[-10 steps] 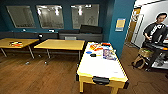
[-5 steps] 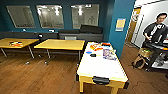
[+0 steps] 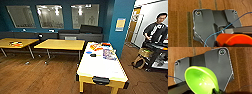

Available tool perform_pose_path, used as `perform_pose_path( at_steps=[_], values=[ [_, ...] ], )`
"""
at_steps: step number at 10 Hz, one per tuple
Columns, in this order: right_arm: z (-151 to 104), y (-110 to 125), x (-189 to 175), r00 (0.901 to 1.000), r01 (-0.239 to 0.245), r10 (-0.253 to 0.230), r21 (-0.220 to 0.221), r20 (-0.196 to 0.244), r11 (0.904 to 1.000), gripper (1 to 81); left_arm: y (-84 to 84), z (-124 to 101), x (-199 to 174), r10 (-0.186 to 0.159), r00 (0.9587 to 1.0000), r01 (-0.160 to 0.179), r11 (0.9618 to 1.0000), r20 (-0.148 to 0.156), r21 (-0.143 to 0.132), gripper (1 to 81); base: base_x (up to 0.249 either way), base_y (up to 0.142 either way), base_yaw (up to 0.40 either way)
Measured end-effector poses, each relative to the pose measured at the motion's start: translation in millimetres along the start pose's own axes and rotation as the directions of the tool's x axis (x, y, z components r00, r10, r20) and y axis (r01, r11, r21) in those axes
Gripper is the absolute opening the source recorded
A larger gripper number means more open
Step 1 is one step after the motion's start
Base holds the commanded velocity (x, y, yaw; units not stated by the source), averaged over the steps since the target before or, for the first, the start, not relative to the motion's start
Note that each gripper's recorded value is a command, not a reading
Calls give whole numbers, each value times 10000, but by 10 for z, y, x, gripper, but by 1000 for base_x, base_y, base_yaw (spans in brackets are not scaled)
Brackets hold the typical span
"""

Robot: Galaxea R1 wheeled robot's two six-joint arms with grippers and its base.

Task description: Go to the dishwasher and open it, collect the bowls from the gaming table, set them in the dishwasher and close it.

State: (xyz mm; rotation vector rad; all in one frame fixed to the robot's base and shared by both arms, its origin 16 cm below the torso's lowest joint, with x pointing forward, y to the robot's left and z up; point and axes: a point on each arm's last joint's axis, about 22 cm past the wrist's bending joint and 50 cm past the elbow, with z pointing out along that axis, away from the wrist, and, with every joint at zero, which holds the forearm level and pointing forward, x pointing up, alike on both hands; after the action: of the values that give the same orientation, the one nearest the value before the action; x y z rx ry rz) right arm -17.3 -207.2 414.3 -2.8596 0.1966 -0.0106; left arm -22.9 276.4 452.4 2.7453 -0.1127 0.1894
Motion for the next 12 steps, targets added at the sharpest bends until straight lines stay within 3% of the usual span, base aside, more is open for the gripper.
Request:
perform_pose_path(
  at_steps=[5, 8, 10, 12],
  values=[
    [3, -12, 21, 10000, 2, -2, 16, -20, 10000, 10, 1, -1, 10, 35, 10000, -35, 10000, -58, -13, 10, 0, 0, -75],
    [3, -10, 26, 10000, 11, -11, 12, -21, 10000, 10, 5, -1, 12, 105, 9999, -106, 9999, -64, -31, 10, 0, 0, -338],
    [8, -25, 112, 9999, 35, -34, 43, -152, 10000, 10, 59, 0, -139, 58, 9998, -57, 10000, 177, -70, 10, 0, 0, -386],
    [7, -30, 6, 10000, 23, -23, 36, 6, 10000, 10, -7, 18, 39, 174, 9998, -174, 9998, -34, 32, 10, 0, 0, -393]
  ],
)
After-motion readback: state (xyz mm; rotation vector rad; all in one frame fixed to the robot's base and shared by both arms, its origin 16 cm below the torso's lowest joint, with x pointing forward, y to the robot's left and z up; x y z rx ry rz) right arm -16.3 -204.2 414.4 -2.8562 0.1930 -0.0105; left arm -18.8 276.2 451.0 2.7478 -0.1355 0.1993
